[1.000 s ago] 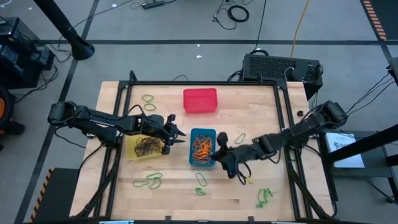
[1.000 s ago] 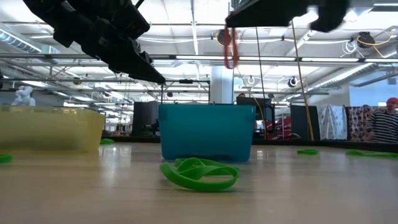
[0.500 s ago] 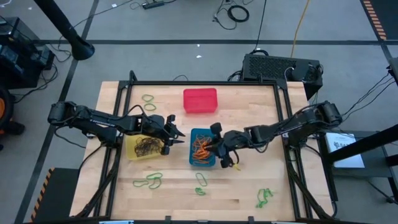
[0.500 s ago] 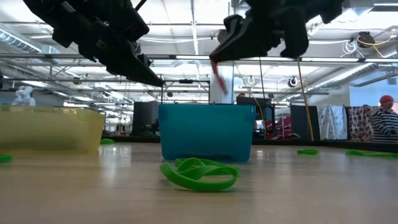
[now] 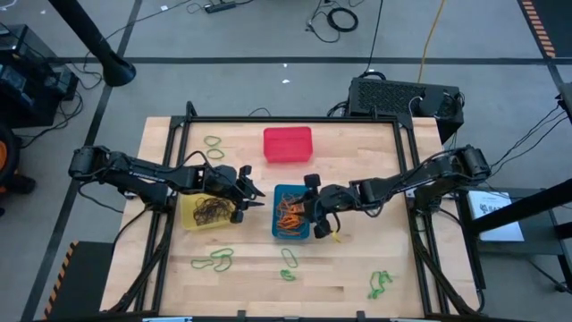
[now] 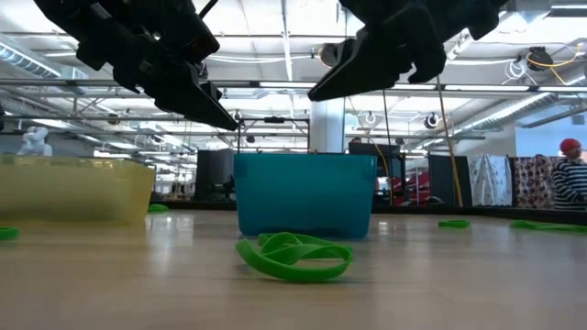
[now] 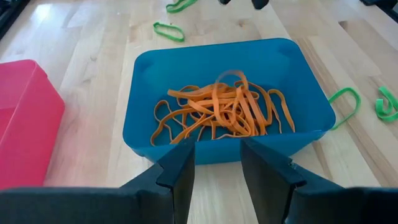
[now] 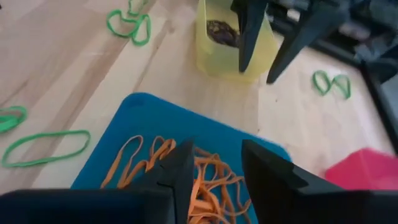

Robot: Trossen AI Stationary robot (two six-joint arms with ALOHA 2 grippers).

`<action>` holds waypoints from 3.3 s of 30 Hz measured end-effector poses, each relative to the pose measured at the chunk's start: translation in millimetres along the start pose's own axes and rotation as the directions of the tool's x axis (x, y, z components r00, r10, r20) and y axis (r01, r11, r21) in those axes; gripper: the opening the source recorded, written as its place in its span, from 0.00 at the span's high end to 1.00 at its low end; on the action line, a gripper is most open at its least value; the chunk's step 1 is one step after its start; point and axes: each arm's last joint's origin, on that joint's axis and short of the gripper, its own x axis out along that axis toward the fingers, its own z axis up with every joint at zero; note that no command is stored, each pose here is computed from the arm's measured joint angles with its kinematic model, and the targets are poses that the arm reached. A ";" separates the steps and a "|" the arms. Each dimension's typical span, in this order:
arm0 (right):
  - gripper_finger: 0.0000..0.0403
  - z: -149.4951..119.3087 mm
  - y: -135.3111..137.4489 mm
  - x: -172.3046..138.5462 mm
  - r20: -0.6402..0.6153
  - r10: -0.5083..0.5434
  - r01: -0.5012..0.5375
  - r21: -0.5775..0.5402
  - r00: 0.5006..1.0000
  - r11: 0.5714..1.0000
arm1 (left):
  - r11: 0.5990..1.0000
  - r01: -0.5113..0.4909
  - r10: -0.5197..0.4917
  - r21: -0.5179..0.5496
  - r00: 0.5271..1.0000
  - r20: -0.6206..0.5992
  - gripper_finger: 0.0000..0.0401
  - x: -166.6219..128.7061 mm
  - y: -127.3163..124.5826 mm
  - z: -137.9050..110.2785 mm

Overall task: Sort rubber bands into baskets
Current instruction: Put the green rubber band into the red bin

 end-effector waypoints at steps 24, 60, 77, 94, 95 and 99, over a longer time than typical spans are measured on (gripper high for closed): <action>0.65 -6.3 65.4 -16.5 -0.151 0.192 -0.147 0.265 0.970 0.953 | 0.996 0.062 -0.075 0.057 0.960 0.269 0.66 1.2 -5.1 25.1; 0.65 -57.6 135.4 -138.4 -0.408 -0.392 0.549 0.414 0.825 0.726 | 0.904 0.377 -0.412 0.199 0.894 0.176 0.66 279.6 -110.5 125.4; 0.65 -75.9 124.1 -143.6 -0.446 -0.488 0.644 0.326 0.751 0.692 | 0.798 0.500 -0.593 0.337 0.750 0.292 0.66 345.8 -144.5 120.7; 0.65 -74.7 122.3 -136.6 -0.443 -0.480 0.646 0.400 0.757 0.650 | 0.853 0.271 -0.461 0.446 0.792 0.400 0.66 343.5 -167.4 123.7; 0.65 -74.3 121.9 -135.6 -0.443 -0.479 0.646 0.407 0.758 0.646 | 0.850 0.272 -0.463 0.451 0.794 0.393 0.66 344.1 -173.6 120.4; 0.65 -73.2 120.3 -132.4 -0.446 -0.477 0.647 0.423 0.758 0.634 | 0.849 0.216 -0.416 0.482 0.836 0.358 0.66 343.9 -189.2 113.5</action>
